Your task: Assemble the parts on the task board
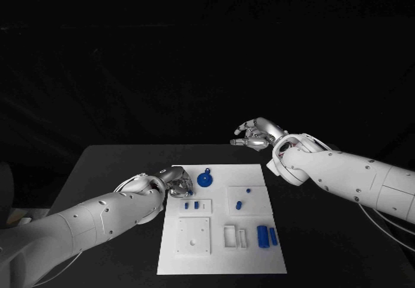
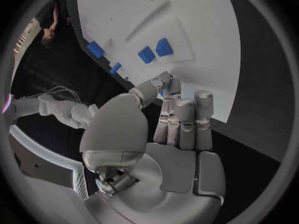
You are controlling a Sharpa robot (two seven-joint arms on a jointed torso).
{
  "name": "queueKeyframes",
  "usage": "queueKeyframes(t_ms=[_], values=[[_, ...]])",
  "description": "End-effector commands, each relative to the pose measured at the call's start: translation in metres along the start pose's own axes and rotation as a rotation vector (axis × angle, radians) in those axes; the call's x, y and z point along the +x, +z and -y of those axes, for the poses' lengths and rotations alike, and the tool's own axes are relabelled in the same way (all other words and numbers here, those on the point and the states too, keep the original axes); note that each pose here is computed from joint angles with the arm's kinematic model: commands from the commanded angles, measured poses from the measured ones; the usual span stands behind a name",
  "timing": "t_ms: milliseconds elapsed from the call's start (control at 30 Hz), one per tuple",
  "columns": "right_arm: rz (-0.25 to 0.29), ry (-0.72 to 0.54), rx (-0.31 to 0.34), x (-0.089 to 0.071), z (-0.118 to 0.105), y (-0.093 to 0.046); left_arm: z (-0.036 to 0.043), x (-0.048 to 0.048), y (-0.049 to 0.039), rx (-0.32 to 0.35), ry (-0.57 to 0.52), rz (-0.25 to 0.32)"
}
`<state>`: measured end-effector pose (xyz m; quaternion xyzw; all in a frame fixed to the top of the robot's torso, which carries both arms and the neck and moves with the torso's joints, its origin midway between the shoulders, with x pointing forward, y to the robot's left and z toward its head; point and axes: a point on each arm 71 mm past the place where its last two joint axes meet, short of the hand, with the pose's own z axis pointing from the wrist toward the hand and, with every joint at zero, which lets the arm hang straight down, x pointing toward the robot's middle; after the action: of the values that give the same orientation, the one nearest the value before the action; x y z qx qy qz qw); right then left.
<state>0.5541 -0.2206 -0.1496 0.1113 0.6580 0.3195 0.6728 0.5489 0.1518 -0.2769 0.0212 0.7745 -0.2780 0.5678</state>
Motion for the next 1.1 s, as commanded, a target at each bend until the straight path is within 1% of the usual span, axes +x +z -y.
queueKeyframes(t_ms=[33,567,633,800,1100], values=[[-0.01,-0.007,-0.012,0.001,-0.001,0.0,0.0007,0.0,0.0008,0.003,0.005,0.003],[-0.011,-0.007,-0.015,0.002,-0.002,0.0,0.0053,0.001,0.0046,0.01,0.006,0.005],[-0.011,-0.007,-0.015,0.002,-0.003,0.0,0.0078,0.0021,0.0059,0.014,0.005,0.003],[-0.012,-0.008,-0.015,0.002,-0.003,0.0,0.0111,0.0061,0.0073,0.019,0.005,-0.007],[-0.012,-0.007,-0.016,0.002,-0.003,0.0,0.0102,0.0107,0.0075,0.014,0.014,-0.024]])
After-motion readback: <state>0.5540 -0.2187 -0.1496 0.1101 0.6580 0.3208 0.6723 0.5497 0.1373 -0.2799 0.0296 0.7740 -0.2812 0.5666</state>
